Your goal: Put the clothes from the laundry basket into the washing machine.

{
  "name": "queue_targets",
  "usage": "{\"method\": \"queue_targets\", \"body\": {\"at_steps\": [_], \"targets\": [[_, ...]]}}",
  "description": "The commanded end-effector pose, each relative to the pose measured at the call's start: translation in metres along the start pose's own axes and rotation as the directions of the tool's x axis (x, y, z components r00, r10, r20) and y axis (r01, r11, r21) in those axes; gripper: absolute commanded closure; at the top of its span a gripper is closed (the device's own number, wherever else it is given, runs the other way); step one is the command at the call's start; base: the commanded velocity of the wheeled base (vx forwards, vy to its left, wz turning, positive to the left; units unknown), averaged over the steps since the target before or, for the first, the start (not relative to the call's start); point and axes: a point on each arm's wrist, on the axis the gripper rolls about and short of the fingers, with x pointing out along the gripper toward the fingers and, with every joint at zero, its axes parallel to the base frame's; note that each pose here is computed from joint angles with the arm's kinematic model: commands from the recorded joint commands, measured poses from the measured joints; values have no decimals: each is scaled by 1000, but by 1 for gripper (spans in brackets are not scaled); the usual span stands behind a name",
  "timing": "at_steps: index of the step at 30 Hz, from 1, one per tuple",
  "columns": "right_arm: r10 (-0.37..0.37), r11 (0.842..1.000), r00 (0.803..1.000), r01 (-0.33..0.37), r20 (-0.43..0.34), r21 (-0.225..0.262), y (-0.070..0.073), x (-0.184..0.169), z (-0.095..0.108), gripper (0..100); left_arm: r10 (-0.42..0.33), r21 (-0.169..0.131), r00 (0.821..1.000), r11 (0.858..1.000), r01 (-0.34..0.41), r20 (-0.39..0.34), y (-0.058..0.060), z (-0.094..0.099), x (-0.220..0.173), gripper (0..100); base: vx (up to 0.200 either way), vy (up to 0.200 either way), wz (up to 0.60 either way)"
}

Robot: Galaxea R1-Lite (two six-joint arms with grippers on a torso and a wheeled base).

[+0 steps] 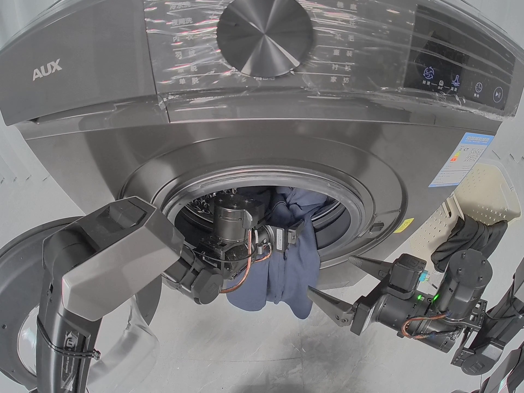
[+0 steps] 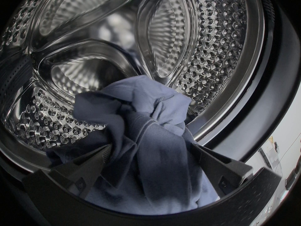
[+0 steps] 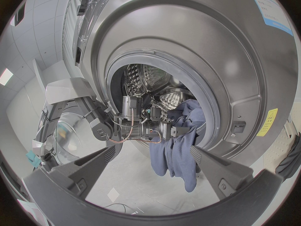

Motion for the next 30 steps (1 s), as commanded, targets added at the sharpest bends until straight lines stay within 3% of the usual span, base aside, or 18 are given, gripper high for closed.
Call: {"method": "queue_targets", "body": {"at_steps": [1,6,12,16,20,24,25,30], "targets": [[0,1000,1000,0,1,0,0,0,0,0,-4,6,1000,1000,4,-17,-2,-6,0,100,0,0,0],[2,1000,1000,-2,2,0,1,1,0,0,-1,4,1000,1000,1,-7,1,-5,4,100,0,0,0],[2,1000,1000,-2,2,0,1,1,0,0,15,-11,998,1000,-14,64,5,14,14,100,0,0,0],[4,1000,1000,-4,2,0,1,1,0,0,100,-47,974,995,-92,204,20,42,32,100,0,0,0],[7,1000,1000,-7,1,-1,2,1,0,0,146,-84,949,988,-128,278,31,59,39,100,0,0,0],[5,1000,1000,-5,0,-1,1,1,0,0,140,-75,959,989,-126,245,32,49,36,100,0,0,0],[5,1000,1000,-5,0,-1,1,1,0,0,136,-73,963,990,-122,233,29,45,35,0,0,0,0],[5,1000,1000,-5,-3,-1,1,1,-1,0,84,-59,984,995,-75,156,14,40,15,0,0,0,0]]}}
